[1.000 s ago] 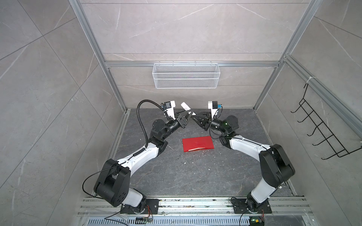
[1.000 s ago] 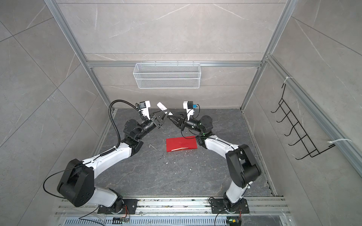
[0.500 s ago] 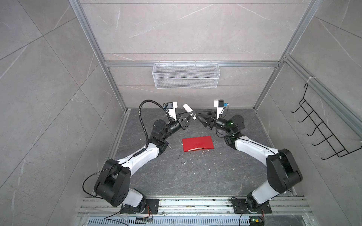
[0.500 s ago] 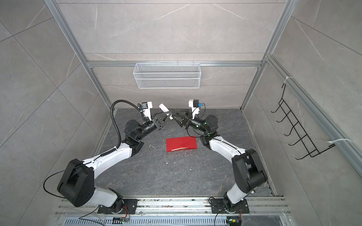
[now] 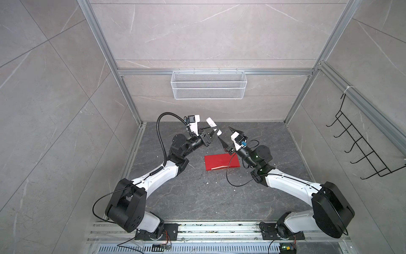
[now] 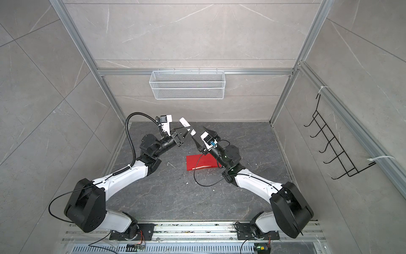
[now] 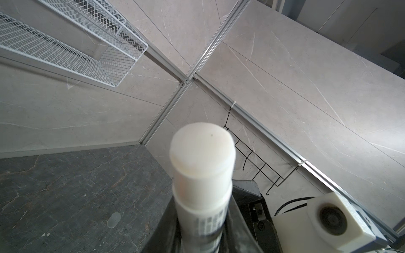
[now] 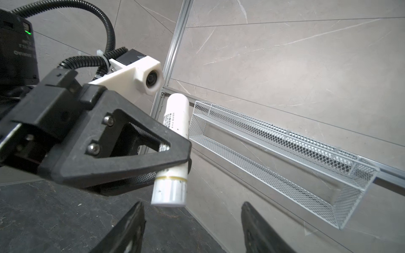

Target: Place the letter into the envelope and seal it

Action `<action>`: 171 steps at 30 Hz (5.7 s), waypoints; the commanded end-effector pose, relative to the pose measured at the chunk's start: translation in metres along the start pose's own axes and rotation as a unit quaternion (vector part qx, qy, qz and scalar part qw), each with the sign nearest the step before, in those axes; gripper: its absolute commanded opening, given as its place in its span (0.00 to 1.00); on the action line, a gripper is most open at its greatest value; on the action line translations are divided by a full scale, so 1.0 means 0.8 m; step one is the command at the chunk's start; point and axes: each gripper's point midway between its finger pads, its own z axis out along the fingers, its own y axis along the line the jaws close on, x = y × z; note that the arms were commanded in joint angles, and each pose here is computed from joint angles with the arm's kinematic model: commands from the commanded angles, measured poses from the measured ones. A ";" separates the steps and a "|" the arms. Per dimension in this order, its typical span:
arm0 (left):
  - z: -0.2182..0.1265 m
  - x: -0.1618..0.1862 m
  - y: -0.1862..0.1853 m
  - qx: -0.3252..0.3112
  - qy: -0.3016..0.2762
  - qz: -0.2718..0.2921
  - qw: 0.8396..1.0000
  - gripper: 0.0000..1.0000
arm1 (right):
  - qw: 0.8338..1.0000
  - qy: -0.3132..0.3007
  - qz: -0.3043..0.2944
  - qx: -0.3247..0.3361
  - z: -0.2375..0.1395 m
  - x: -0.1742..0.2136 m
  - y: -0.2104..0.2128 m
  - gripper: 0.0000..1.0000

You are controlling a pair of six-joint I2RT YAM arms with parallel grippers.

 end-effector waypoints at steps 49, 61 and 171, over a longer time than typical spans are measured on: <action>-0.002 -0.011 -0.020 0.029 -0.013 0.026 0.999 0.00 | 0.896 -0.084 0.404 -0.166 0.029 -0.042 -0.066 0.28; 0.010 -0.037 -0.025 0.021 -0.027 -0.080 0.996 0.00 | 0.994 -0.078 0.072 -0.006 -0.022 -0.040 -0.050 0.68; -0.038 0.083 -0.006 0.026 0.217 0.755 0.619 0.79 | 0.876 0.364 0.229 -0.218 -0.076 0.009 0.043 0.00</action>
